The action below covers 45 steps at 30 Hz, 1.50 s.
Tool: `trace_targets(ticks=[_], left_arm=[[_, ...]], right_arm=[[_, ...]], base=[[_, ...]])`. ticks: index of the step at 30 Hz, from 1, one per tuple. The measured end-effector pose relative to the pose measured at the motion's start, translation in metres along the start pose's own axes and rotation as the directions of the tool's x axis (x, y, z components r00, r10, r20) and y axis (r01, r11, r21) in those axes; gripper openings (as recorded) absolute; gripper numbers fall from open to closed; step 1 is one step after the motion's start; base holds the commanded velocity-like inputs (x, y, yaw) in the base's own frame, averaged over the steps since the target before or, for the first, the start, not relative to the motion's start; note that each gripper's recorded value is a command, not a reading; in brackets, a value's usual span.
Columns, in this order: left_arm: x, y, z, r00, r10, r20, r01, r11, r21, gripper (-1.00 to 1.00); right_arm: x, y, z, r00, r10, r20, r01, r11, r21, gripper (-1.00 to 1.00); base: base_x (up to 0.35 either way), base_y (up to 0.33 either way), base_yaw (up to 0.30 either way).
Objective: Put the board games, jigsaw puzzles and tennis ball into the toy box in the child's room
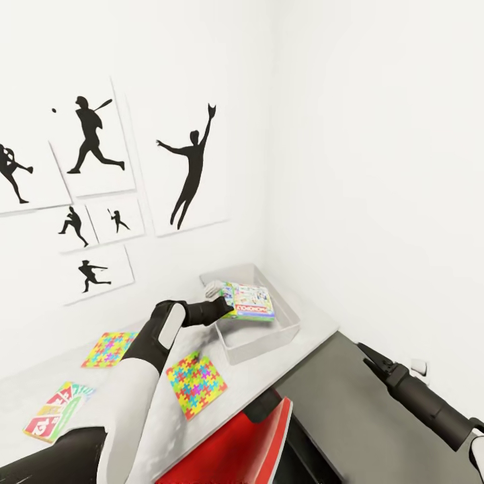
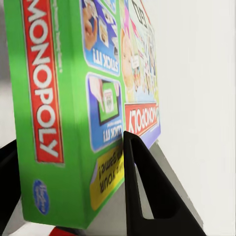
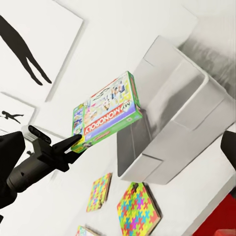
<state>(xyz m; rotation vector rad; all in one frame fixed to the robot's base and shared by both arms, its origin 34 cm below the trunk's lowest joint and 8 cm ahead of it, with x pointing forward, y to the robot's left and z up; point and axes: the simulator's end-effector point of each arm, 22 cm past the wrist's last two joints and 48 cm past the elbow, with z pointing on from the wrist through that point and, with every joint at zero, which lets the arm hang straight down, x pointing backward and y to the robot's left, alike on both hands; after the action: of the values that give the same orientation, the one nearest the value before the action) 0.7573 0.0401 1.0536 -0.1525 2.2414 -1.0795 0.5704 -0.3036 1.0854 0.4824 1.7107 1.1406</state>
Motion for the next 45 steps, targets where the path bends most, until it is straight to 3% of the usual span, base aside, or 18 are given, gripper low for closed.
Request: trace_targets(ticks=[11,28,34,45], left_arm=[[0.012,-0.004,0.011,0.999,0.015,-0.031,-0.014,1.000,0.013,-1.00],[0.016,0.007,0.020,0.999,0.000,-0.041,0.000,1.000,0.009,-1.00],[0.005,-0.007,0.021,0.999,-0.050,-0.018,0.051,0.997,0.062,-1.00],[0.002,-0.004,0.026,0.997,-0.070,-0.016,0.071,0.995,0.070,-1.00]], right_arm=[[0.000,-0.003,-0.002,1.000,0.009,0.003,-0.009,1.000,-0.012,1.00],[0.004,-0.014,0.001,1.000,0.022,-0.008,-0.022,1.000,0.006,1.00],[0.006,-0.018,0.001,1.000,0.027,-0.012,-0.027,1.000,0.013,1.00],[0.002,-0.023,-0.003,0.999,0.035,0.002,-0.035,0.999,0.007,1.00]], base=[[0.000,0.000,0.000],[0.000,0.000,0.000],[0.000,0.000,0.000],[0.000,0.000,0.000]])
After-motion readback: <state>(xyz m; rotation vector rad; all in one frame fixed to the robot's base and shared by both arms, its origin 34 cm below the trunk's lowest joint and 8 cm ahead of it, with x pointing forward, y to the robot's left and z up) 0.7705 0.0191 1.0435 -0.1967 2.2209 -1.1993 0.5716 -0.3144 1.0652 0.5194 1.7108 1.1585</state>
